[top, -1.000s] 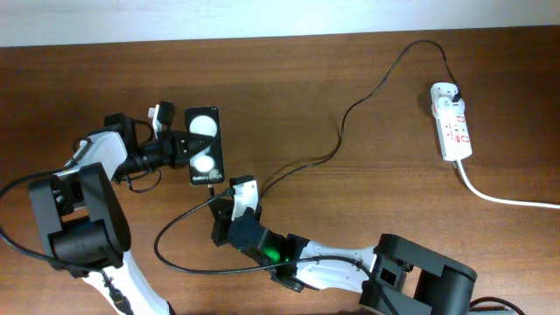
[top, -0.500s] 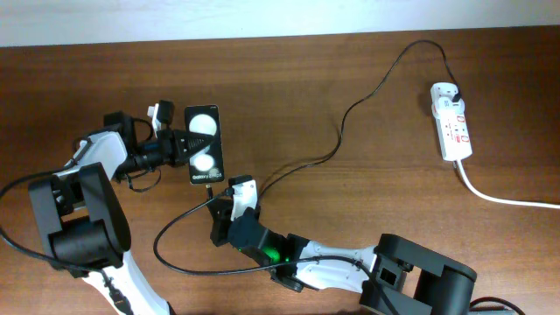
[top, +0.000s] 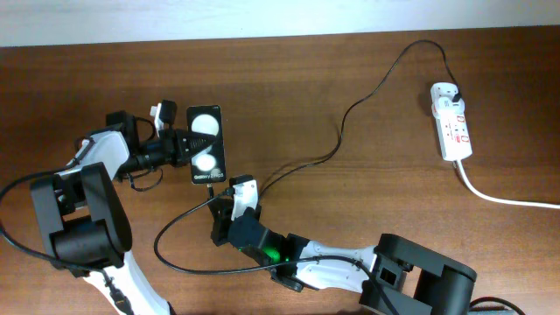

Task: Plug charger to phone and switch on socket
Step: 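Push the USB-C plug into the phone port with the right gripper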

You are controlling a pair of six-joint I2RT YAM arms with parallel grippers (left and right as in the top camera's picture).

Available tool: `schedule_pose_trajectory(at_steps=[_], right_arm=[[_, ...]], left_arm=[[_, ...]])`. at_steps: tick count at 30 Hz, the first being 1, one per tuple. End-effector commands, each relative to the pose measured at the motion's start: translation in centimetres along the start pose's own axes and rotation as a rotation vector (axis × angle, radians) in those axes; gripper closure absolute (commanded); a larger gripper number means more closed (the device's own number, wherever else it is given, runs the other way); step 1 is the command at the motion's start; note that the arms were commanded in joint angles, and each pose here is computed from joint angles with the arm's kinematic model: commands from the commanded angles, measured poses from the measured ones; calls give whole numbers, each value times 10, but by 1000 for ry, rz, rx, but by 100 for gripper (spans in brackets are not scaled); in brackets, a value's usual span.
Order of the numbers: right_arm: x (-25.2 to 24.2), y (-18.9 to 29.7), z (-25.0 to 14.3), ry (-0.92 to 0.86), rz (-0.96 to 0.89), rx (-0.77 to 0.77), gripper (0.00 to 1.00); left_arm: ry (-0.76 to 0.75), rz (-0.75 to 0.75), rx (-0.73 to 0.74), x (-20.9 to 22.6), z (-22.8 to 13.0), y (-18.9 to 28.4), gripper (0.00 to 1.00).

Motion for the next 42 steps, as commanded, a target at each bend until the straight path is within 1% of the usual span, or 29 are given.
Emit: schedule_pose_trajectory(at_steps=[1,4,10,14,16,23,28,33,36,42], right_arm=[[-5,-3,1,8,-15,-4,96],[-5,-3,1,39,-19,-6,96],[-7,-3,2,39,-45,-19,96],[-12,-3,4,41,-112,-47,96],[-12,-3,5,40,-112,-52,96],[-2,-7,19,15,-92,-91,96],[-4,-7,27,5,-152,-144,96],[4,-10,41,-48,-125,-191,96],[6,-10,43,-129,-115,-201,96],[-3,-12,54,-145,-121,-248,96]], left_arm=[[-23,-37,-1,-8,4,-1,100],[-24,-31,0,-7,4,-1,100],[-31,-29,0,-7,5,-1,100],[-31,-29,0,-7,5,-1,100],[-31,-29,0,-7,5,-1,100],[-31,-30,0,-7,5,-1,100],[-31,-30,0,-7,5,-1,100],[-31,-30,0,-7,5,-1,100],[-31,-30,0,-7,5,-1,100],[-31,-30,0,-7,5,-1,100]])
Point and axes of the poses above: each gripper's point midway between its finger pads, its own y axis back along the fingers, its own x axis along the line the jaws close on, z = x × y, the point moved 10 cm from there along y, back along the fingers, and after that the axes turned 15 degrees about y, right-handed, at the moved point
